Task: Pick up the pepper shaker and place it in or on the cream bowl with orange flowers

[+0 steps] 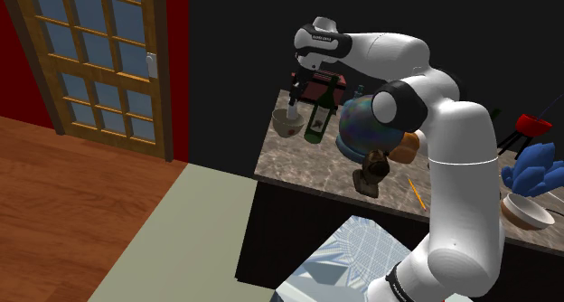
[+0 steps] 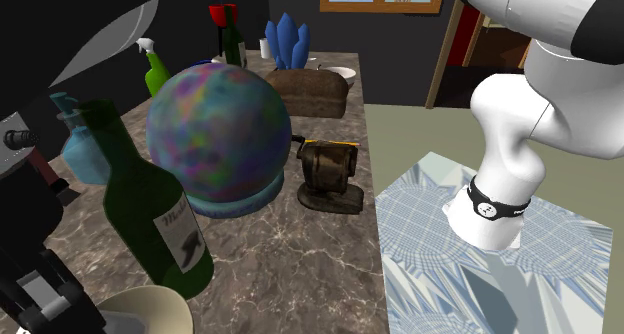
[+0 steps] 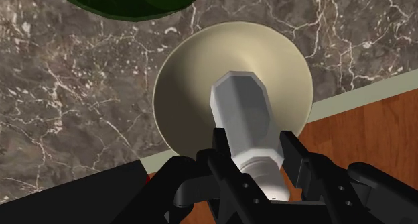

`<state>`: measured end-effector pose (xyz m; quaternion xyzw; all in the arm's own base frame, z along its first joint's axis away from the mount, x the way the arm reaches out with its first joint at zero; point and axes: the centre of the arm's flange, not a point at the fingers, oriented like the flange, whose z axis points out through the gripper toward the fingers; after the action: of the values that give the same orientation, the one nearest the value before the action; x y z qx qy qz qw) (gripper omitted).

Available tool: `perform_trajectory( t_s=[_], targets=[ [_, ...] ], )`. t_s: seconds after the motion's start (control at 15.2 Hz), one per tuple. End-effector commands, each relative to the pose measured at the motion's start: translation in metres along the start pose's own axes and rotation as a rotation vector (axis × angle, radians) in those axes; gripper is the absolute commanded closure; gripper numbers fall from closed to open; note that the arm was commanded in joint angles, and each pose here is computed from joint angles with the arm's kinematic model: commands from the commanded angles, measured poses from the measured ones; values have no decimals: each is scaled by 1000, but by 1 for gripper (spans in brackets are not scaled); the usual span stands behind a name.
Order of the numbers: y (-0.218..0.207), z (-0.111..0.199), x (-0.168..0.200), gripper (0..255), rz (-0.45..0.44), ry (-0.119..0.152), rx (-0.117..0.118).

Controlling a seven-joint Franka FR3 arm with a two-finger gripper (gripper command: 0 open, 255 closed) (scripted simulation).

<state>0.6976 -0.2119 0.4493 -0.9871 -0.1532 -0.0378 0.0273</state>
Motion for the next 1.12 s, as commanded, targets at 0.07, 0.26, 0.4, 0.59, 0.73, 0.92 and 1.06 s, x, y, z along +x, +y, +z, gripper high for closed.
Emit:
perform_trajectory(
  t_s=[0.07,0.26,0.4,0.59,0.73,0.92,1.06],
  targets=[
    [0,0,0,0,0,0,0],
    [0,0,0,0,0,0,0],
    [0,-13,0,0,0,0,0],
    [0,-50,0,0,0,0,0],
    [0,-50,0,0,0,0,0],
    [0,-50,0,0,0,0,0],
    [0,-50,0,0,0,0,0]
  ],
)
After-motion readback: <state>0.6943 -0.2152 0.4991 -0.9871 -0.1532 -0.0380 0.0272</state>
